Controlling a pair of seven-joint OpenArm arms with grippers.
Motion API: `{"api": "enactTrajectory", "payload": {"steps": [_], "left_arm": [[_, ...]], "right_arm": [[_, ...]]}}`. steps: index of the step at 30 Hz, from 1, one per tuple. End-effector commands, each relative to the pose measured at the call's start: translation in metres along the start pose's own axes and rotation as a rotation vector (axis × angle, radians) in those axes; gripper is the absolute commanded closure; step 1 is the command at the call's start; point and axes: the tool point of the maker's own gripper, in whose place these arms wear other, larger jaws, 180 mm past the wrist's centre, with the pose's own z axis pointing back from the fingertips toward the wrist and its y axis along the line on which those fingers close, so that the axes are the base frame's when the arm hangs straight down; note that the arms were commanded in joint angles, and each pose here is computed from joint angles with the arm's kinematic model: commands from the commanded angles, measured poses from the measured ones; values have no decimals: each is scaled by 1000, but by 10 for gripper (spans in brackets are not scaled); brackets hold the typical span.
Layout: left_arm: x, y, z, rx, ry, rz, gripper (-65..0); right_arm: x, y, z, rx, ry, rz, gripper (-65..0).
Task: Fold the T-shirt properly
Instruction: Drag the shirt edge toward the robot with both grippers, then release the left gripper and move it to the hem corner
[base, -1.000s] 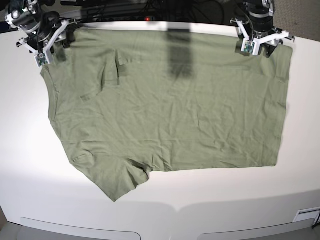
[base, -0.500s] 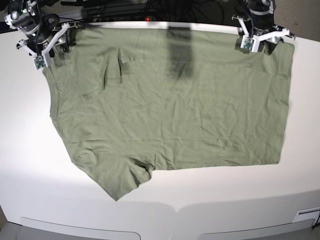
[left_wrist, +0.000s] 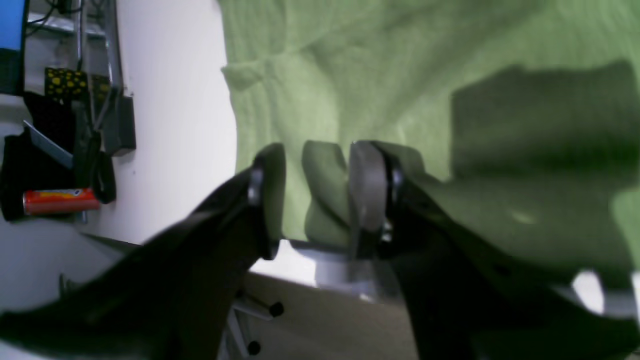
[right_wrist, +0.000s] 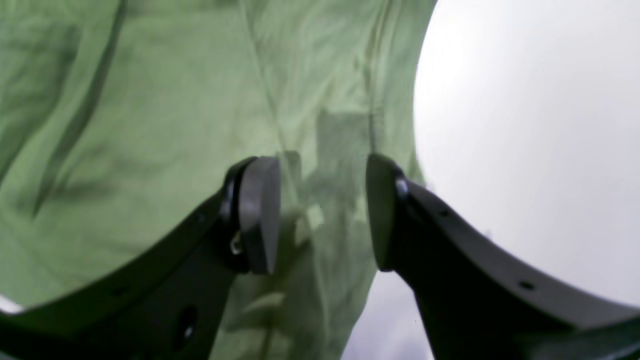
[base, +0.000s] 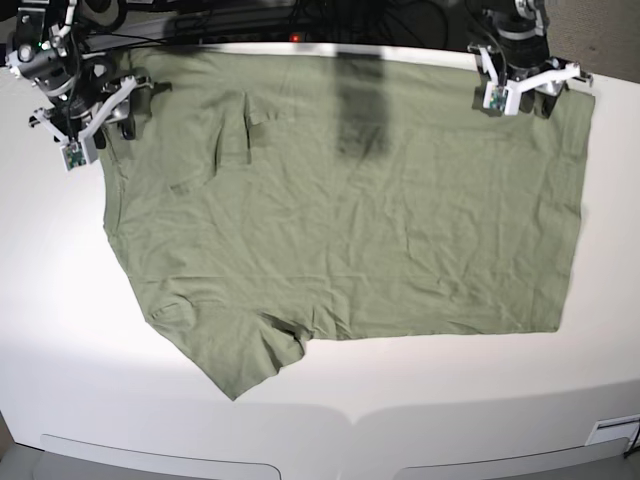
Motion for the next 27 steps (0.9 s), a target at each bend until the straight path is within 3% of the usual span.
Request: {"api": "enactTrajectory", "payload": {"steps": [1, 12, 23, 27], "left_arm": [[3, 4, -2, 3, -1, 4, -219], [-6, 18, -2, 65, 82, -38, -219], [70, 53, 27, 109, -127, 105, -219], [94, 65, 25, 110, -203, 123, -219]], "right_arm": [[14, -2, 3, -5, -48, 4, -280], [16, 3, 2, 2, -60, -11, -280], [33, 1, -1, 1, -108, -19, -280], [51, 5, -1, 21, -194, -51, -280]]}}
